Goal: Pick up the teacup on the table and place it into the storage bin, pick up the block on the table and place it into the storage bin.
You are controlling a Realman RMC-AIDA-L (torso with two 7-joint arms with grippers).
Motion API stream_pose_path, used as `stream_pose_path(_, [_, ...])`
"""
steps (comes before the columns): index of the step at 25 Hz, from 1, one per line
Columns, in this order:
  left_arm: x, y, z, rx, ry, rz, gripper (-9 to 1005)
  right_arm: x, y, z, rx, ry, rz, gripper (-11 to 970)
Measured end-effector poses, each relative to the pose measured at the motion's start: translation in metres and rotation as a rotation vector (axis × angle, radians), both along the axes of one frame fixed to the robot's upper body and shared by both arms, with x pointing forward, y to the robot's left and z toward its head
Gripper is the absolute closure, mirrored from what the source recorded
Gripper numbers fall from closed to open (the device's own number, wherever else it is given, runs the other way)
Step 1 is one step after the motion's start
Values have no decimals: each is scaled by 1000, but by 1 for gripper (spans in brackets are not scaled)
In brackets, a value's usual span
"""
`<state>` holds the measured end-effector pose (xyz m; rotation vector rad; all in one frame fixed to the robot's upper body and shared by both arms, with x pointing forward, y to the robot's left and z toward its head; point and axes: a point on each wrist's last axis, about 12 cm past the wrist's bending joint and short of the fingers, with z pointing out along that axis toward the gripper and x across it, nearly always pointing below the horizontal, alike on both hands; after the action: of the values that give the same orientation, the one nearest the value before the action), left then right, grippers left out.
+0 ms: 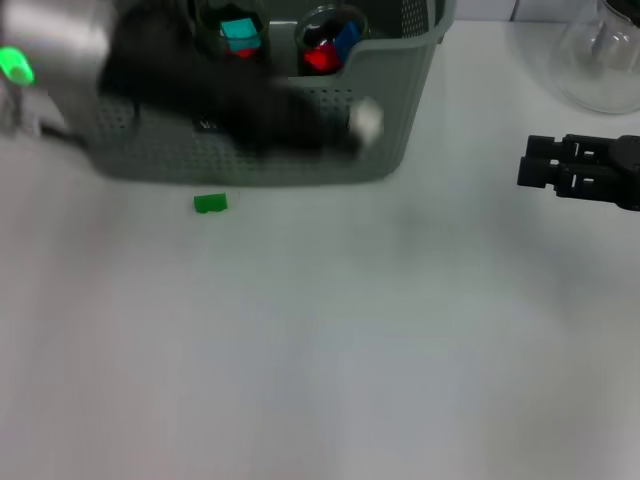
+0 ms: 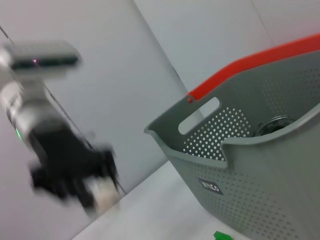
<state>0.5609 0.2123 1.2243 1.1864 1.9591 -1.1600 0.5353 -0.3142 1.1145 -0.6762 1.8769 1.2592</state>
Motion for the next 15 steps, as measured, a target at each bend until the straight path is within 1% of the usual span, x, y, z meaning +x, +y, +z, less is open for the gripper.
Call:
stream_pose_path(1, [4, 3, 8, -38, -26, 13, 800, 0, 0, 0, 0, 0, 0, 258])
stream_pose_path(3, [17, 7, 22, -67, -90, 73, 800, 0, 0, 0, 0, 0, 0, 258])
stream_pose_path(6, [47, 7, 30, 15, -173, 251, 801, 0, -1, 0, 3, 0, -6, 258])
stream_pose_path(7, [60, 6, 29, 72, -199, 329, 801, 0, -1, 0, 4, -1, -8, 258])
stream_pose_path(9, [78, 4, 25, 164, -234, 426, 801, 0, -2, 1, 7, 0, -12, 258])
stream_pose_path(13, [105, -3, 13, 313, -258, 538, 801, 1, -1, 1, 7, 0, -12, 258])
stream_pose_path(15, [116, -6, 7, 362, -268, 584, 801, 2, -1, 2, 6, -1, -12, 258])
